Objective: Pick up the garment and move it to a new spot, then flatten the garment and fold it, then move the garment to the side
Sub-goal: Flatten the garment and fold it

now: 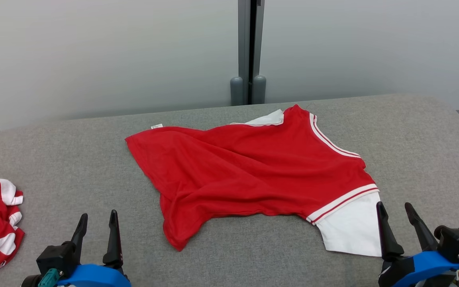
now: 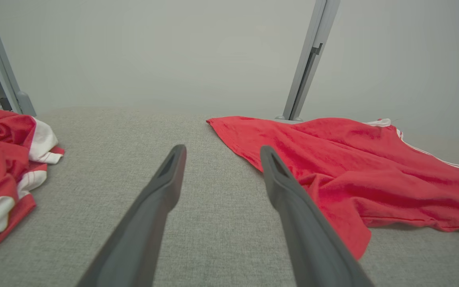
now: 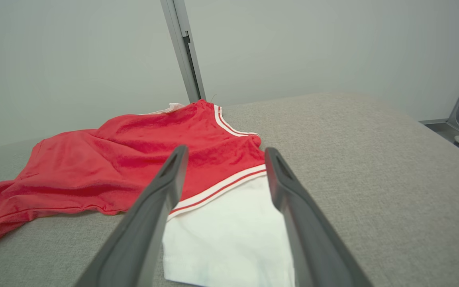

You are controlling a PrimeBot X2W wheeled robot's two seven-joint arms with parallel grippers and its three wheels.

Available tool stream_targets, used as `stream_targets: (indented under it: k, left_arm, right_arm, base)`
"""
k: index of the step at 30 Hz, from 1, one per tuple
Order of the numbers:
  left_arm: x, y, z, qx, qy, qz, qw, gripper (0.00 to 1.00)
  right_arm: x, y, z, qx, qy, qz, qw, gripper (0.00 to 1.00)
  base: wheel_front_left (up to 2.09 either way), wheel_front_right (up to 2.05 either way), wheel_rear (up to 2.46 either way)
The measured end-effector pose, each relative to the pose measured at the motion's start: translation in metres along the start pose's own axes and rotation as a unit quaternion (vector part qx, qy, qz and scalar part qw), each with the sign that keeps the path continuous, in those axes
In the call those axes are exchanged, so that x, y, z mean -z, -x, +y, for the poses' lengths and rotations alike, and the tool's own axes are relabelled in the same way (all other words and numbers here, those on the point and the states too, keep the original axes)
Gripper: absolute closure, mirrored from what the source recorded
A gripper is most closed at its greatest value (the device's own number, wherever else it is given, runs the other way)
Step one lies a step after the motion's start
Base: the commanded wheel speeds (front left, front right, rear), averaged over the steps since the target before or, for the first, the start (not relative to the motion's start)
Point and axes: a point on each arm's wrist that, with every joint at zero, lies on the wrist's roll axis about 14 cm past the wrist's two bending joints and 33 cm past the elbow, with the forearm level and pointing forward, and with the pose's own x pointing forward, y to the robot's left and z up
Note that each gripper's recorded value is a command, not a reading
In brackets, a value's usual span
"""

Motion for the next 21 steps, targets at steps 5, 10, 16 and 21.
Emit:
stream_targets:
  k: [5,10,16,21]
  left_arm:
    - [0.001,-0.001,-0.003,0.002,0.002,0.001,1.000,0.00]
    - [0.009,-0.001,-0.010,0.014,0.002,0.013,1.000,0.00]
    - [0.041,0.002,-0.044,0.059,0.013,0.075,0.995,0.00]
    - [0.071,0.007,-0.063,0.082,0.023,0.138,0.987,0.00]
  right_arm:
    - [0.001,0.000,0.000,-0.001,0.000,0.002,1.000,0.00]
    - [0.002,-0.001,-0.002,0.003,0.000,0.004,1.000,0.00]
    - [0.028,0.003,-0.023,0.036,-0.009,0.063,0.997,0.00]
    - [0.059,0.010,-0.039,0.063,-0.019,0.127,0.990,0.00]
  base:
    - [0.00,0.00,0.00]
    - [0.00,0.00,0.00]
    - [0.00,0.00,0.00]
    - [0.00,0.00,0.00]
